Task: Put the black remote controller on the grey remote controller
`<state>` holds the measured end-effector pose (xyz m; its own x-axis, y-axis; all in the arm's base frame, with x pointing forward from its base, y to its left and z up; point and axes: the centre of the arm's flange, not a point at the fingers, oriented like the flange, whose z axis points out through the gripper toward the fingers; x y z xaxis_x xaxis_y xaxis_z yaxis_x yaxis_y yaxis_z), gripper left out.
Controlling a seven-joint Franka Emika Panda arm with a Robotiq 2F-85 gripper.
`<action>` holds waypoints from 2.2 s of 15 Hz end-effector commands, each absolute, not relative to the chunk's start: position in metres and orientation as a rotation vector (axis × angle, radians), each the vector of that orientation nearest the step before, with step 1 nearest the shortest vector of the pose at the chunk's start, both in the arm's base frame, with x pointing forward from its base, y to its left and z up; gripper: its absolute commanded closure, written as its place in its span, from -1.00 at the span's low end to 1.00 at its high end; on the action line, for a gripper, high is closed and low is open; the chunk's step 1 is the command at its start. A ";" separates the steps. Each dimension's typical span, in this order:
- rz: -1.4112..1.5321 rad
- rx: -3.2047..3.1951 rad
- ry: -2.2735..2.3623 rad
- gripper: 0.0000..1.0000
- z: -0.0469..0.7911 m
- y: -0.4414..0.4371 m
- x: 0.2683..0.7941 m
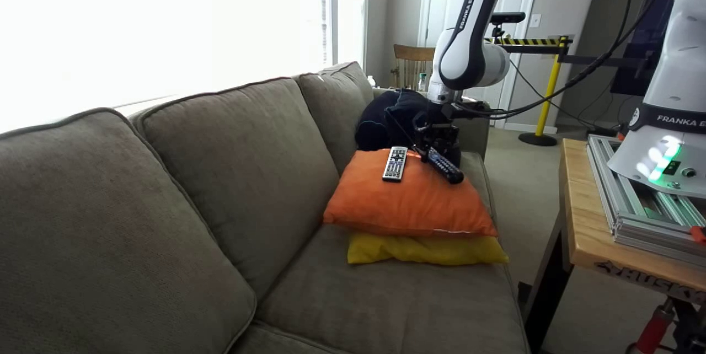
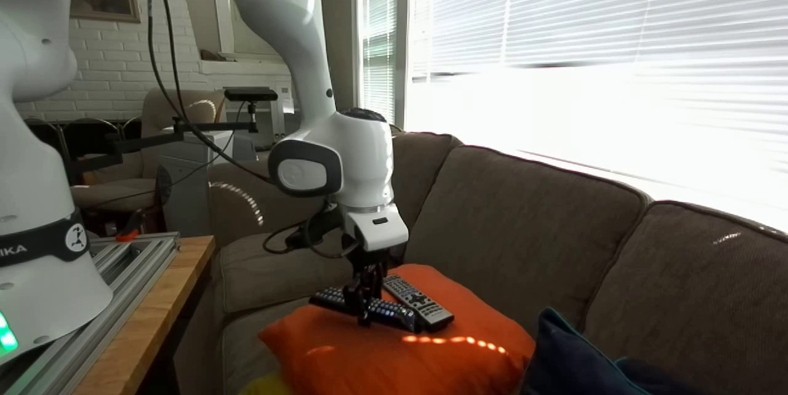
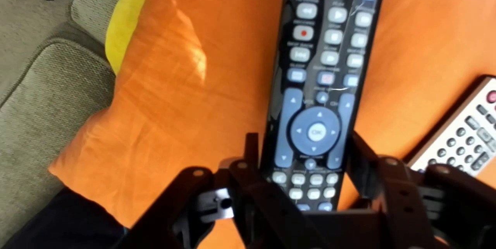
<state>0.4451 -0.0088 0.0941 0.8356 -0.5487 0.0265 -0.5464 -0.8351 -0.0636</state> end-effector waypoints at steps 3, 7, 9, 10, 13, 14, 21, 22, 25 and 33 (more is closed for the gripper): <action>-0.069 -3.015 0.743 0.39 0.159 -0.012 0.454; -0.144 -3.028 0.533 0.39 0.172 -0.003 0.481; -0.141 -3.030 0.411 0.39 0.171 0.009 0.493; -0.123 -3.029 0.338 0.39 0.171 0.017 0.499; -0.073 -3.042 0.116 0.39 0.167 0.030 0.511; -0.062 -3.060 0.049 0.39 0.165 0.031 0.515; -0.076 -3.085 0.043 -0.11 0.160 0.028 0.511; -0.076 -3.085 0.041 -0.11 0.160 0.029 0.512; -0.100 -3.088 -0.018 0.39 0.158 0.028 0.521; -0.111 -3.093 -0.321 0.39 0.147 0.033 0.545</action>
